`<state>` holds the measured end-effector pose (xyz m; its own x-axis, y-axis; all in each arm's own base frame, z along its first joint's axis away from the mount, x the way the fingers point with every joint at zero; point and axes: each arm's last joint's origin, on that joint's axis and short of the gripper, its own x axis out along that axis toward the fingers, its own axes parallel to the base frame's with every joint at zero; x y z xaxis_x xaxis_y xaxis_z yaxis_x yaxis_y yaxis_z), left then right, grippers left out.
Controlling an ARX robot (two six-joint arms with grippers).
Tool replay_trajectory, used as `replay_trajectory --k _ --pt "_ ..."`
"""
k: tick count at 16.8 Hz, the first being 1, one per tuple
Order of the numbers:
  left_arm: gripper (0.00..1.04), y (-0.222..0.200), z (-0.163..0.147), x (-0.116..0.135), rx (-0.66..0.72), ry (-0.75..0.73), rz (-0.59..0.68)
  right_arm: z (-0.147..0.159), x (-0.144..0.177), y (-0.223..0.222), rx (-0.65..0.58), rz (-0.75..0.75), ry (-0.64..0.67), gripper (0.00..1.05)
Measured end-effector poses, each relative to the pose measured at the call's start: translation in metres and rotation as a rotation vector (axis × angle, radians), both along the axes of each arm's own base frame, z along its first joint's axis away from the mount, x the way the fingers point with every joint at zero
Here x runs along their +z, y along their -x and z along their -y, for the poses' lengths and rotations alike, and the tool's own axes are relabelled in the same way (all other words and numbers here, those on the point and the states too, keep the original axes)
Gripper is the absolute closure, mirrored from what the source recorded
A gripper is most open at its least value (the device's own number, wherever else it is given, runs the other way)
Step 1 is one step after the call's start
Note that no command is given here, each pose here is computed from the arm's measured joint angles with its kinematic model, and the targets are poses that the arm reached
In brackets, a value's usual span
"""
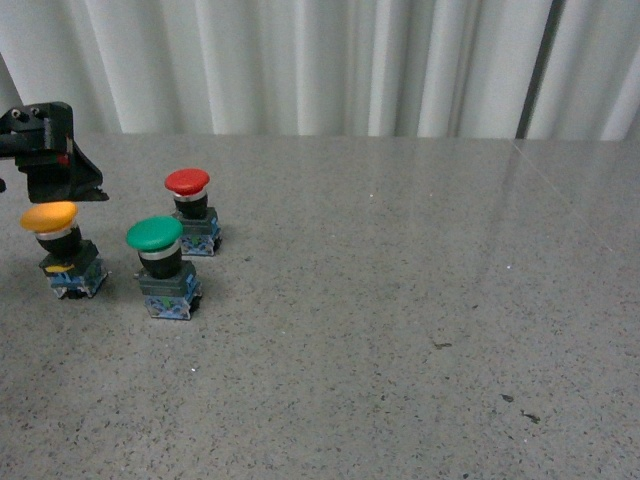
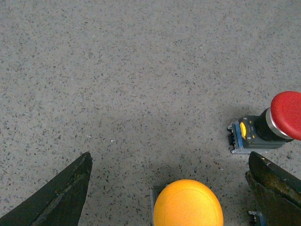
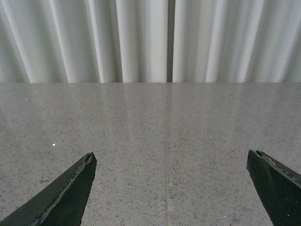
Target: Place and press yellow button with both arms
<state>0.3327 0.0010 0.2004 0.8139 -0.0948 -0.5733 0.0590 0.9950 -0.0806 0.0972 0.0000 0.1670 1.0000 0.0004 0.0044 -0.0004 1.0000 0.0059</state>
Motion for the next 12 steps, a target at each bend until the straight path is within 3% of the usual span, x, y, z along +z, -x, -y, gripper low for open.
replay_trajectory --k 7,12 --pt "0.07 -0.004 0.013 -0.018 0.044 -0.009 -0.067 0.0 0.0 0.0 0.0 0.0 0.0 0.07" --pt "0.54 0.0 0.016 -0.02 0.057 -0.025 -0.075 0.0 0.0 0.0 0.0 0.0 0.0 0.07"
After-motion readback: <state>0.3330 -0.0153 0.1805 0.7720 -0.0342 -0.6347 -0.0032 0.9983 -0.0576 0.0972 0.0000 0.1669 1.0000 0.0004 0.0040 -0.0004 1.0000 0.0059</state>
